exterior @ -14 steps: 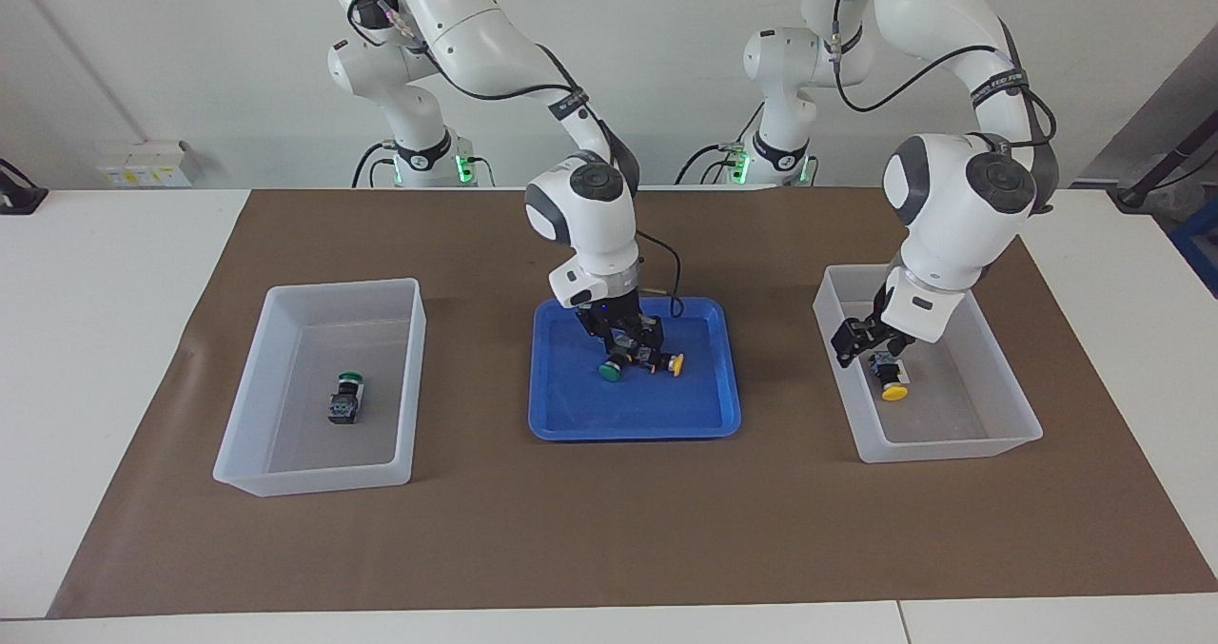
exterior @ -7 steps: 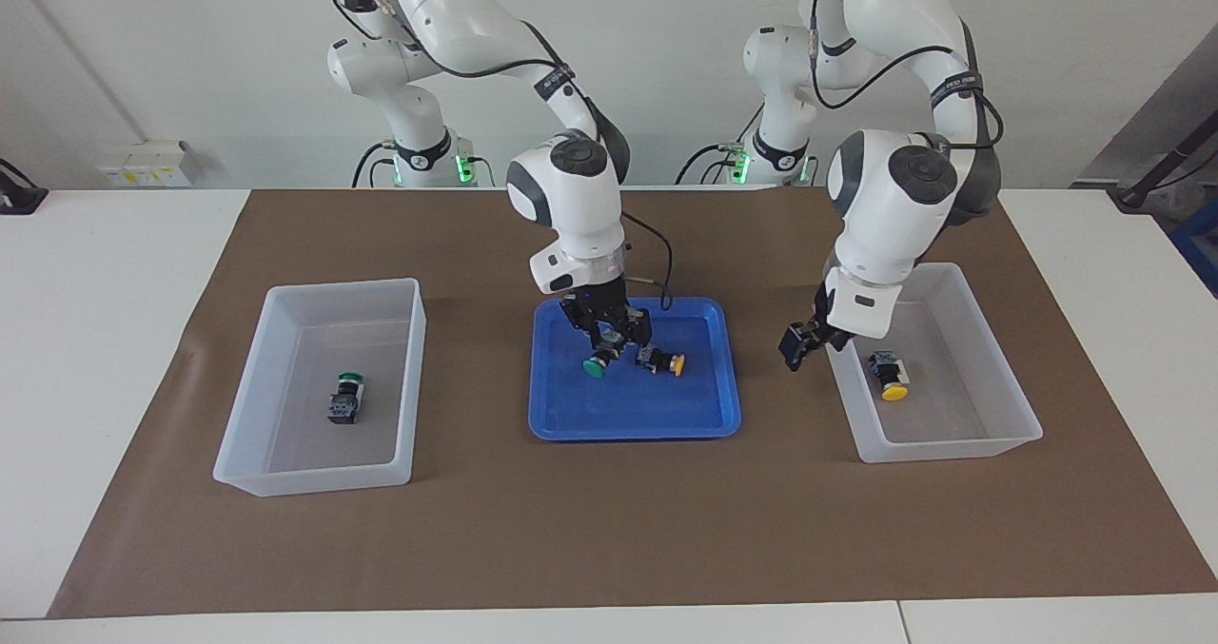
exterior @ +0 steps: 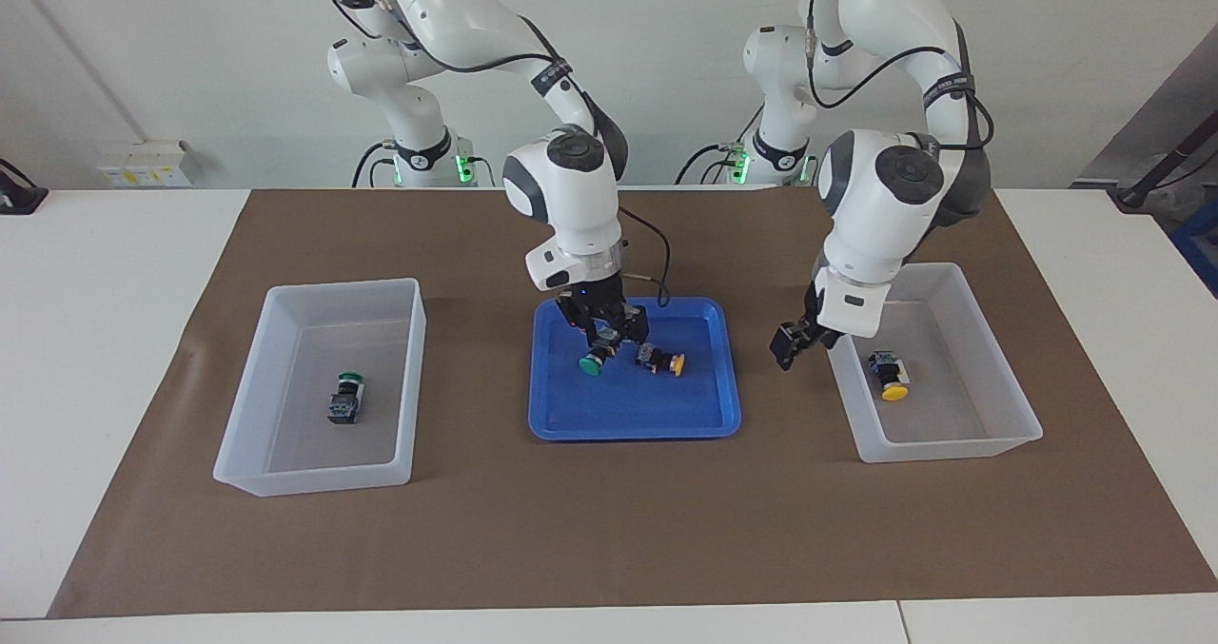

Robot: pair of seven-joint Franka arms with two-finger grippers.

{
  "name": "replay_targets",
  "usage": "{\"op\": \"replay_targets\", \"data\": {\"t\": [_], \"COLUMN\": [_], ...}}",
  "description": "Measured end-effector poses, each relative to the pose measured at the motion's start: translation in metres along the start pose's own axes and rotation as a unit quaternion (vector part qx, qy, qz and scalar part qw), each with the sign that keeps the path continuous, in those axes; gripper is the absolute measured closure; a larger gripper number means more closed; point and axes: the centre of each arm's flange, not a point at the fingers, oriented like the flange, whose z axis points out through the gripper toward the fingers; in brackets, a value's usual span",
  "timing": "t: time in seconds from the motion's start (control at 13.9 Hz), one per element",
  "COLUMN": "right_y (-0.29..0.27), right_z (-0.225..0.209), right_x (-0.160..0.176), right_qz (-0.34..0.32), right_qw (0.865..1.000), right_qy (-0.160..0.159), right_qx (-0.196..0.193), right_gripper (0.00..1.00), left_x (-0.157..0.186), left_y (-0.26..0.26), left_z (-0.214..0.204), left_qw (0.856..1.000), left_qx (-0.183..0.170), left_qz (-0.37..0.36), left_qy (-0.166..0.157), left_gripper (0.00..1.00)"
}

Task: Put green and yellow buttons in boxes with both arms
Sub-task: 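Carry the green button to its bin while the left gripper reaches the tray, then release the green button with the right gripper while the left gripper grasps yellow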

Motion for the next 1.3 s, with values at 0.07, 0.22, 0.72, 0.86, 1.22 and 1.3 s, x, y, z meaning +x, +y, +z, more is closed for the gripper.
{"op": "replay_targets", "data": {"t": [0.07,0.22,0.72,0.86,1.22,1.3], "right_y": [0.026,0.084,0.237,0.256,0.262,0.264], "right_z": [-0.004,-0.008,0.029,0.059,0.103,0.106], "right_x": [0.018,0.051,0.088,0.081,0.067,0.067], "right_qz": [-0.021,-0.069,-0.153,-0.155,-0.17,-0.17], "right_qw": [1.0,0.997,0.987,0.987,0.985,0.985], "right_qy": [0.005,0.011,-0.012,-0.008,0.003,0.004], "right_qx": [-0.003,-0.012,-0.039,-0.037,-0.029,-0.029], "right_gripper": [0.57,0.57,0.57,0.57,0.49,0.4], "left_x": [-0.006,-0.022,-0.095,-0.091,-0.097,-0.1], "left_y": [0.001,0.003,0.003,0.005,0.004,0.004], "left_z": [0.0,0.002,0.061,0.067,0.077,0.079], "left_qw": [0.999,0.996,0.984,0.981,0.977,0.976], "left_qx": [-0.004,-0.009,0.003,-0.001,-0.019,-0.022], "left_qz": [-0.036,-0.094,-0.175,-0.189,-0.212,-0.214], "left_qy": [0.0,-0.001,0.028,0.029,0.024,0.023], "left_gripper": [0.12,0.12,0.12,0.12,0.12,0.12]}}
